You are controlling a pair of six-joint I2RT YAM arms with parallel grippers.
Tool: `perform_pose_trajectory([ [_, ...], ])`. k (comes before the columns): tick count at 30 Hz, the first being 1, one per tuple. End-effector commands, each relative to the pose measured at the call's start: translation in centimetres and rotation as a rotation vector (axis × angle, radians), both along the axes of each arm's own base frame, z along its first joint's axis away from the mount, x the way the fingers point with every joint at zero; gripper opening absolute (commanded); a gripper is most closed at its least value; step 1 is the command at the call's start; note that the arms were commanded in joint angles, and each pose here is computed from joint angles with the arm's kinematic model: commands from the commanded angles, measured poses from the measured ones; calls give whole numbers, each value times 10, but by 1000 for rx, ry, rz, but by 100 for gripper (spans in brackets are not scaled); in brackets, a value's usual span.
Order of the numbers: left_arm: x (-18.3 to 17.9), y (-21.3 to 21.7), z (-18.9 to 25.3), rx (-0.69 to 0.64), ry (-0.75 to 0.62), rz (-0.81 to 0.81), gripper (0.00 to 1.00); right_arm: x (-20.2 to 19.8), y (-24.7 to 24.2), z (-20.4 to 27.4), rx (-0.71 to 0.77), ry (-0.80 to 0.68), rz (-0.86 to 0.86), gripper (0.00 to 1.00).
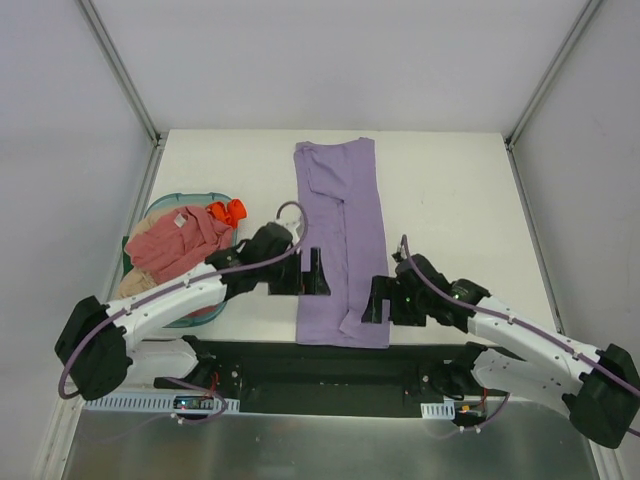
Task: Fold and stack the t-shirts
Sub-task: Rotate the tshirt 90 degrees, then grab the bottom of the folded rectangular tshirt with both arms
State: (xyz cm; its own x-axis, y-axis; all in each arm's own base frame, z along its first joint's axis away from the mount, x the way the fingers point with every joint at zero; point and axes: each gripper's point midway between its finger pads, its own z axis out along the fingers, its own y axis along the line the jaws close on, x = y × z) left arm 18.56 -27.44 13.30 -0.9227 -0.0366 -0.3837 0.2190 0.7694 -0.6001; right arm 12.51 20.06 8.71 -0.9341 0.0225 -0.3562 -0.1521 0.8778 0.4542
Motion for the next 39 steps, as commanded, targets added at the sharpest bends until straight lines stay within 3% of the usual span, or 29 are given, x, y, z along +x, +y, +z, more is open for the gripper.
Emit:
perform_pose_trajectory([
  [1, -50, 35, -55, 105, 123, 91, 99, -31, 8, -18, 82, 140, -15, 98],
  [4, -73, 48, -73, 110, 172, 121, 97, -35, -3, -31, 1, 164, -58, 99],
  [8, -81, 53, -82, 105, 178, 150, 92, -39, -3, -44, -44, 190, -67, 88],
  [10, -83, 50, -84, 101, 181, 146, 84, -42, -3, -48, -66, 206, -63, 82],
  [20, -91, 40, -107, 164, 220, 131, 60, -45, -22, -65, -198, 224, -127, 53],
  [30, -90, 46, -128, 260, 223, 176, 50, -47, -19, -75, -205, 251, -138, 47],
  [33, -90, 45, -131, 276, 230, 172, 32, -49, -18, -77, -205, 258, -131, 40],
  [36, -87, 50, -135, 301, 216, 192, 23, -50, -22, -80, -212, 257, -142, 27],
  [39, -91, 52, -138, 305, 232, 186, 4, -52, -27, -83, -210, 256, -159, 1],
])
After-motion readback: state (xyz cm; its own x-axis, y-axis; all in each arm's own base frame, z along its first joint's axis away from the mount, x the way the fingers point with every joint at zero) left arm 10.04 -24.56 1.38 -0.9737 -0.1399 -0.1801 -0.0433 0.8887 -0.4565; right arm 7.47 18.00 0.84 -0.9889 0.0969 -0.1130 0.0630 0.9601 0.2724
